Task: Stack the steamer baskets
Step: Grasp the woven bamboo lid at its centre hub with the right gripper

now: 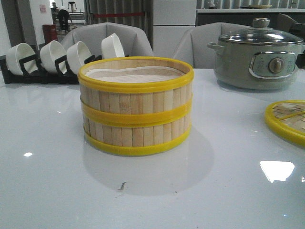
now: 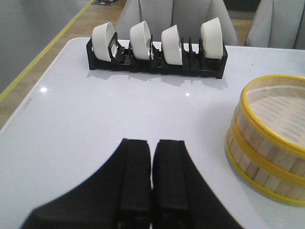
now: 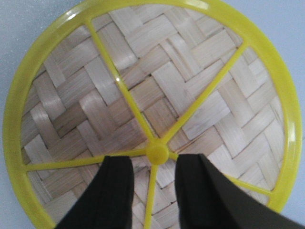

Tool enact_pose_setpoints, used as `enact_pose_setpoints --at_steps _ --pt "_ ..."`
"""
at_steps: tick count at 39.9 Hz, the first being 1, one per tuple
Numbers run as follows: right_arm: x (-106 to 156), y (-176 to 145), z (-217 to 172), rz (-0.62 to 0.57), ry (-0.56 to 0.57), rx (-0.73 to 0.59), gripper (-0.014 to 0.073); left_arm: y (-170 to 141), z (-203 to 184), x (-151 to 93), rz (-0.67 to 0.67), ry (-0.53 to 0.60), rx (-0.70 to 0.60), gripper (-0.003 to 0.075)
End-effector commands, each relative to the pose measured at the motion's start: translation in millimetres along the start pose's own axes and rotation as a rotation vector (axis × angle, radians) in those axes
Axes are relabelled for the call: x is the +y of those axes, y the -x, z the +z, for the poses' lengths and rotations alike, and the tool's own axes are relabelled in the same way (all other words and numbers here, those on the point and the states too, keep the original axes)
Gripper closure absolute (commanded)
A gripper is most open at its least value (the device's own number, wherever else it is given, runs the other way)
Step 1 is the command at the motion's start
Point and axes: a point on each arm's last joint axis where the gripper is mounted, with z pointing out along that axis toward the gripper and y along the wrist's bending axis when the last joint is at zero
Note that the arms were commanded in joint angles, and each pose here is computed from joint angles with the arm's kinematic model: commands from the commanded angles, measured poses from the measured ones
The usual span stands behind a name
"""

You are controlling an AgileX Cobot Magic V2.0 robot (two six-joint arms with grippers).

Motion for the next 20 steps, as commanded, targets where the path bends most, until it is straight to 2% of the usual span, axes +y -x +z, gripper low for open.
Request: enact_pose_setpoints --at_steps 1,20 --pt "-2.1 14.7 -23.7 -0.010 0.001 -0.118 0.0255 15.4 -3.6 -2.6 -0.010 -0.026 -0.105 0.0631" --pt "-1.7 17.1 -7.4 -0.010 0.003 -0.126 0.0256 15.4 -3.6 -2.6 -0.010 -0.026 -0.105 0.0631"
